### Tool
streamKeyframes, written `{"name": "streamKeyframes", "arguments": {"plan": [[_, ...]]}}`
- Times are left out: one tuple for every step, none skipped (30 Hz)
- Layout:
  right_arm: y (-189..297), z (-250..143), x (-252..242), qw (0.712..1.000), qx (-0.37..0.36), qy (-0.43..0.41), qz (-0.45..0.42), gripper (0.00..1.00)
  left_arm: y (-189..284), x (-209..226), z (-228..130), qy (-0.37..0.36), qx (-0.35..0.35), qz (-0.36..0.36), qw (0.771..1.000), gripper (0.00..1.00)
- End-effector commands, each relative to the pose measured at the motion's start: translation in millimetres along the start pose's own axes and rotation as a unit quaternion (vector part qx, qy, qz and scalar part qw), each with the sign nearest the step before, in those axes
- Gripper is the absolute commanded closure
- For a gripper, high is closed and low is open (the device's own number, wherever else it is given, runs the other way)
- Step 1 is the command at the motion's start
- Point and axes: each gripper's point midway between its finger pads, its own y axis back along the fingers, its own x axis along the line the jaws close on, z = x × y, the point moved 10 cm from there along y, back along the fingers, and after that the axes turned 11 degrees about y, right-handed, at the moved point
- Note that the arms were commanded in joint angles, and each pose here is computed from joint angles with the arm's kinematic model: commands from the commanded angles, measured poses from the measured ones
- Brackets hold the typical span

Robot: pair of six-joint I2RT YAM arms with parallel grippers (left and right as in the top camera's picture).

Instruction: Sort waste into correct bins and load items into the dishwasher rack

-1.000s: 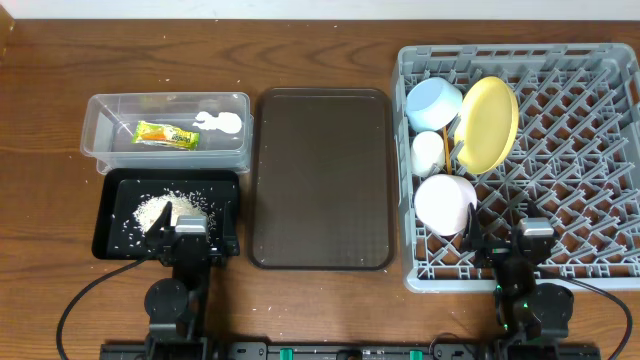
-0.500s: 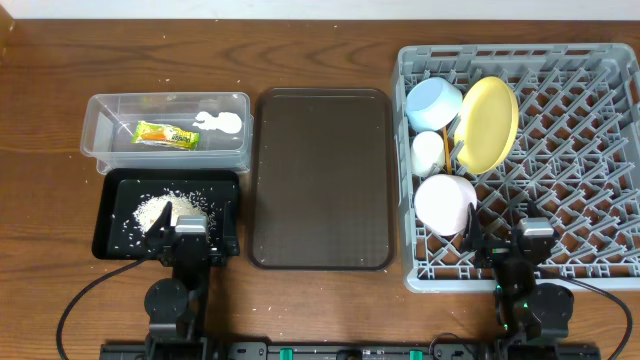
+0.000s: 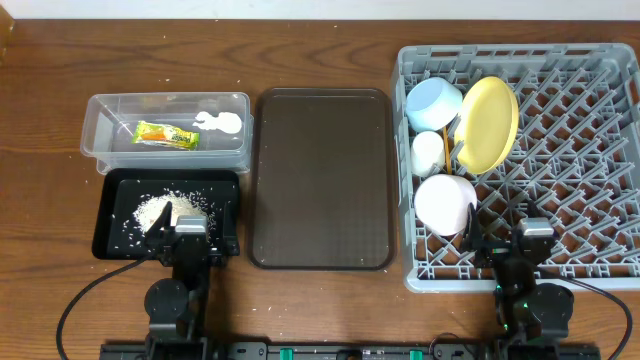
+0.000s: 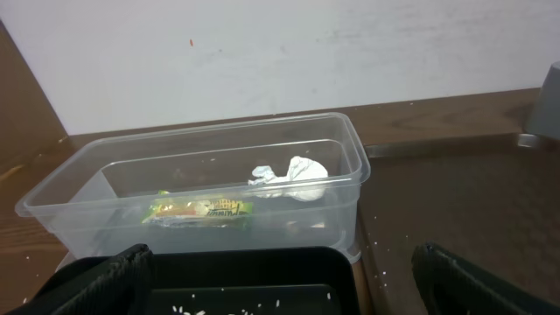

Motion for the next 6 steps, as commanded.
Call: {"name": "streamKeyframes", "arguments": {"plan": [[0.2, -0.7, -0.6, 1.000, 0.001, 0.000, -0.002, 0.01, -0.7, 1.1, -11.1, -0.009, 0.025, 0.004, 1.000, 0.04], [0.2, -0.7, -0.6, 1.000, 0.001, 0.000, -0.002, 0.01, -0.7, 1.1, -11.1, -0.009, 0.025, 0.004, 1.000, 0.04], [0.2, -0.7, -0.6, 1.000, 0.001, 0.000, -0.002, 0.01, -0.7, 1.1, -11.1, -0.009, 0.025, 0.004, 1.000, 0.04], [0.2, -0.7, -0.6, 1.000, 0.001, 0.000, -0.002, 0.01, -0.7, 1.1, -11.1, -0.009, 0.025, 0.004, 1.000, 0.04], [0.2, -0.7, -0.6, 1.000, 0.001, 0.000, -0.002, 0.01, -0.7, 1.1, -11.1, -0.009, 0.025, 0.004, 1.000, 0.04], [0.2, -0.7, -0.6, 1.000, 0.001, 0.000, -0.002, 0.01, -0.7, 1.1, -11.1, -0.009, 0.025, 0.004, 1.000, 0.04]]}}
